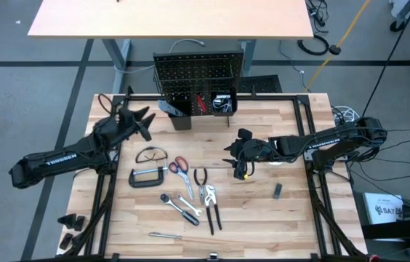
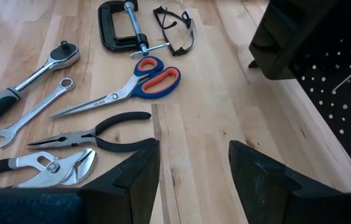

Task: Hang tools onto peg board
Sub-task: Put the spirit level on the left black bin on the peg board, then put the slip joint pliers on the left black bin on the peg board

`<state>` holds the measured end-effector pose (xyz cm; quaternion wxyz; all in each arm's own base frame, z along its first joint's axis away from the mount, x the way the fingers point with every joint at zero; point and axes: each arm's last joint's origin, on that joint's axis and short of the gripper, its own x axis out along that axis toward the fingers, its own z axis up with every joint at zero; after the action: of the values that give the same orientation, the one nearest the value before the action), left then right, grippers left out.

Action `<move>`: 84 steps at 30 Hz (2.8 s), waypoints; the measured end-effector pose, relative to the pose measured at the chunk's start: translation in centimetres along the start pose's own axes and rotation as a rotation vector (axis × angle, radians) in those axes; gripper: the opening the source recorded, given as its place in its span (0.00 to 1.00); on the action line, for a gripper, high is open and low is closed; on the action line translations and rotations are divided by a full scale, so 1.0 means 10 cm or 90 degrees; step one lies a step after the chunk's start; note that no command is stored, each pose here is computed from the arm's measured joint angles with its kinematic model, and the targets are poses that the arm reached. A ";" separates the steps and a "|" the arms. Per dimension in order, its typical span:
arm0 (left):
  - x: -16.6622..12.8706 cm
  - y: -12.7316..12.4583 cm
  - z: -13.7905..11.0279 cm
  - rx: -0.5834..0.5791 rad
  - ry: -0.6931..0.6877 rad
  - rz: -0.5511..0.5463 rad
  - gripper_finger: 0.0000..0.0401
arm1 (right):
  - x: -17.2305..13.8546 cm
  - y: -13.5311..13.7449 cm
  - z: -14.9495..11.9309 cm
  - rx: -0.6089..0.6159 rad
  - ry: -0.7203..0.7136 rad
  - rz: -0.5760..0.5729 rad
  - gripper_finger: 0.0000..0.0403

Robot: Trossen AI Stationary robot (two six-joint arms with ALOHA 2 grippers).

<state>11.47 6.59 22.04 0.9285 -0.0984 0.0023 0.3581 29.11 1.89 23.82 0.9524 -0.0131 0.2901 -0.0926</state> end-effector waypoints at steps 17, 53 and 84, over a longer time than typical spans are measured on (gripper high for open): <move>0.36 -0.10 -0.03 -0.053 0.050 0.010 0.00 | 0.01 -0.03 0.01 0.001 -0.003 -0.008 0.46; 1.18 -0.46 0.17 0.096 0.084 -0.030 0.00 | 0.01 -0.03 0.00 -0.006 0.000 -0.006 0.46; 0.88 -0.58 0.35 0.155 0.085 -0.011 0.00 | 0.01 -0.03 -0.02 -0.009 0.014 -0.007 0.46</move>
<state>21.62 8.92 25.82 0.9345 -0.0084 0.1067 0.3395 29.00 1.56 23.66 0.9486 -0.0206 0.3011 -0.0955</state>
